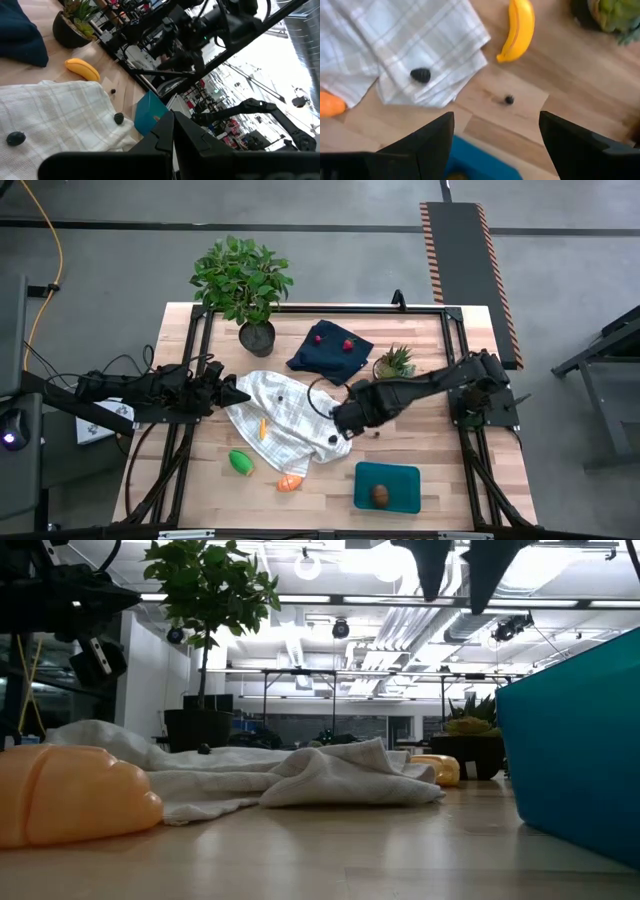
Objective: Pick and placing Produce into tupperware
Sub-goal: Put the banana into the bin
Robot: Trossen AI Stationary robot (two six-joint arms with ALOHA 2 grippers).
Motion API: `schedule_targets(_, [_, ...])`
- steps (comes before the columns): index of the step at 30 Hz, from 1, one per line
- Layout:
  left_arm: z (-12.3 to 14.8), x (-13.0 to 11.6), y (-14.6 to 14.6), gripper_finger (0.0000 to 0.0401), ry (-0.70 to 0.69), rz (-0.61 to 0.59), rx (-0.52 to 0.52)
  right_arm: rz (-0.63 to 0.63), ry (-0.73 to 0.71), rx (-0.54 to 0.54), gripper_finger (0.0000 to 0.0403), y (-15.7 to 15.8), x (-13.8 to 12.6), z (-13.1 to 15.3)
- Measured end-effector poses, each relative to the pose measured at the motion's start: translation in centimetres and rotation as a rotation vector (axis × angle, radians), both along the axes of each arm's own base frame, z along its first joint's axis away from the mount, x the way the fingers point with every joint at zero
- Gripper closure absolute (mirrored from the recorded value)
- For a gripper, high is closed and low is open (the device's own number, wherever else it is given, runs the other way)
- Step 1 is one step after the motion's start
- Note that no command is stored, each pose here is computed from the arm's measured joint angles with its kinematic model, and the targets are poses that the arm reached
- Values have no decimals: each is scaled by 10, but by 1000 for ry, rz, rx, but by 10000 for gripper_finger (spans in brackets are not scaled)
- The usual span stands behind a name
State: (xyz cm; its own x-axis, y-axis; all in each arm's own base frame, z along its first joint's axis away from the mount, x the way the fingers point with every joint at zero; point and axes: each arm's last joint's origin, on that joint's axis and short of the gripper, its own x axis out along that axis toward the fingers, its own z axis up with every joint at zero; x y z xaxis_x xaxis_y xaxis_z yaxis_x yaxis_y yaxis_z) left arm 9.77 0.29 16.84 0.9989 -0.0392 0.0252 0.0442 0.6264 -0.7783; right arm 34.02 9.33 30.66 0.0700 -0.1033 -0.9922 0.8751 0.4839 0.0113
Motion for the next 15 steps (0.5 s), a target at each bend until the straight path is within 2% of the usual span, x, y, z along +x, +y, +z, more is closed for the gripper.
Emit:
schedule_targets(6, [0, 0, 0, 400, -2, -11, 0, 21, 12, -8, 121, -29, 6, 0])
schedule_targets(15, [0, 0, 0, 400, -2, -16, 1, -25, 16, 4, 121, -70, 12, 0])
